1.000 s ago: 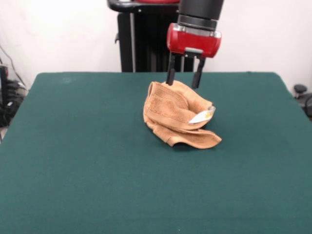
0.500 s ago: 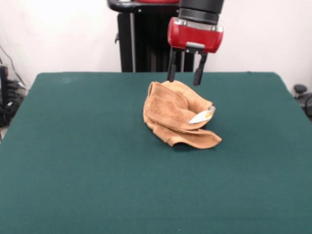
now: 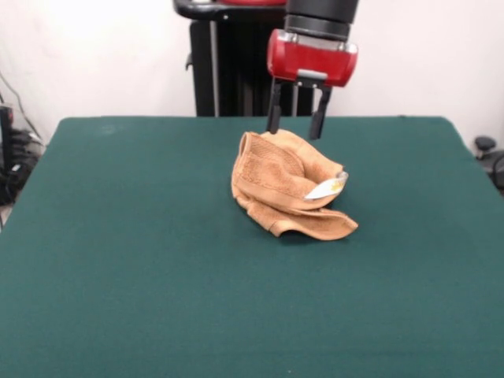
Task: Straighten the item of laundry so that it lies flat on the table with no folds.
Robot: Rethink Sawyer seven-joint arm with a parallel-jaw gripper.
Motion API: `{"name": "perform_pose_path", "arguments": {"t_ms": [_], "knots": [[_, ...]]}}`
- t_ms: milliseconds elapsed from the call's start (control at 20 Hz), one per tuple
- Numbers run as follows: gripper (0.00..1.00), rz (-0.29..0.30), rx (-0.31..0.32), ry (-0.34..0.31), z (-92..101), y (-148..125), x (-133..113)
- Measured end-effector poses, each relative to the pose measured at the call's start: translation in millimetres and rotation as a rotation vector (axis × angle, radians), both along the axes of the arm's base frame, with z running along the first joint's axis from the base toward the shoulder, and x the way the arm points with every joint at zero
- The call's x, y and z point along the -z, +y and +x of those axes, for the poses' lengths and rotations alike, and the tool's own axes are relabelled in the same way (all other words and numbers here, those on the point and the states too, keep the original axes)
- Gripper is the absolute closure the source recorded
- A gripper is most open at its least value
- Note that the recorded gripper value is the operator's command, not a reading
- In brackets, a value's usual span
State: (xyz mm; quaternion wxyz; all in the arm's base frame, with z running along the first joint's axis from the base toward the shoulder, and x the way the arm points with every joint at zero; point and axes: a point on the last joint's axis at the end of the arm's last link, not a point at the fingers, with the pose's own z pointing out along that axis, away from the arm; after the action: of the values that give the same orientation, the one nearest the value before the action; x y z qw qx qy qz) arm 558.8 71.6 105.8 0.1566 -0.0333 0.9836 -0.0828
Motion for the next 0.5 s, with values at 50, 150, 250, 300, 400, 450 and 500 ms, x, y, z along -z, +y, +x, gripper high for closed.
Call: {"name": "perform_pose_path", "arguments": {"t_ms": [50,150,250,300,400,450,500], "knots": [[0.0,0.003,0.006,0.0,0.9,-3.1,0.4],[0.0,0.011,0.02,0.001,3.1,-9.7,1.7],[0.0,0.022,0.026,0.001,5.6,-12.0,3.2],[0.0,0.028,0.028,0.001,6.8,-12.1,4.0],[0.0,0.046,0.031,-0.002,10.6,-11.7,6.2],[0.0,0.051,0.031,-0.004,11.8,-11.4,6.9],[0.0,0.062,0.031,-0.009,14.5,-11.0,8.3]]}}
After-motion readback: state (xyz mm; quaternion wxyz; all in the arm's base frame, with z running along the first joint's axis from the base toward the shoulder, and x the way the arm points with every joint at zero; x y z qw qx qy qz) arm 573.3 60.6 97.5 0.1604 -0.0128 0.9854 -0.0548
